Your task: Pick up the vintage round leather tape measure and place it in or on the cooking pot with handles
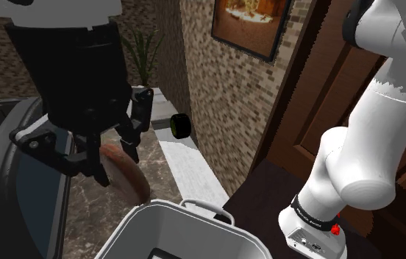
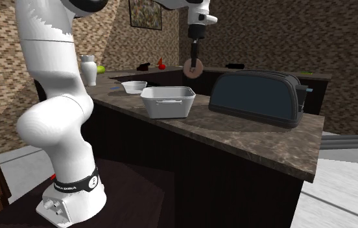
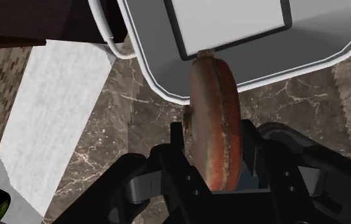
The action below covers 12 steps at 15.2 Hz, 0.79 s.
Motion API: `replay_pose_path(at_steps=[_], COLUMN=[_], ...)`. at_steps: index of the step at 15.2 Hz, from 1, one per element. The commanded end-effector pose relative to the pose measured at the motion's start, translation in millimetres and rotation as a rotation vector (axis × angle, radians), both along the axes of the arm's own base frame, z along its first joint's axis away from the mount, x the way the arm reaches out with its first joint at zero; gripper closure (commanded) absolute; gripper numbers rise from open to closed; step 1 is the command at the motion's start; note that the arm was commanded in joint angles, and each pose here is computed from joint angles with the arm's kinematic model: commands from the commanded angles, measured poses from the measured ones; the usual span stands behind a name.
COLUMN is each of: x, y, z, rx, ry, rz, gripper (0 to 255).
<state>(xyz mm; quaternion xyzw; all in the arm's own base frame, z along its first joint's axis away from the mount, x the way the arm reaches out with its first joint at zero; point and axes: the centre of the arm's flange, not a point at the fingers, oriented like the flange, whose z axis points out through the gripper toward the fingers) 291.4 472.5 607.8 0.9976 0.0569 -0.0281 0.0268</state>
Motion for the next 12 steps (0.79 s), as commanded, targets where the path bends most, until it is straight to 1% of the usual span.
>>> replay_pose_path(at_steps=[1, 9, 12], x=[-25.7, -131.7, -131.7], y=[4.5, 25.4, 25.4], z=[-1.9, 1.9, -14.0], rx=[0.000, 0.000, 0.000], ry=[0.000, 0.000, 0.000], rz=[-0.001, -0.001, -0.001], gripper=[255, 255, 255])
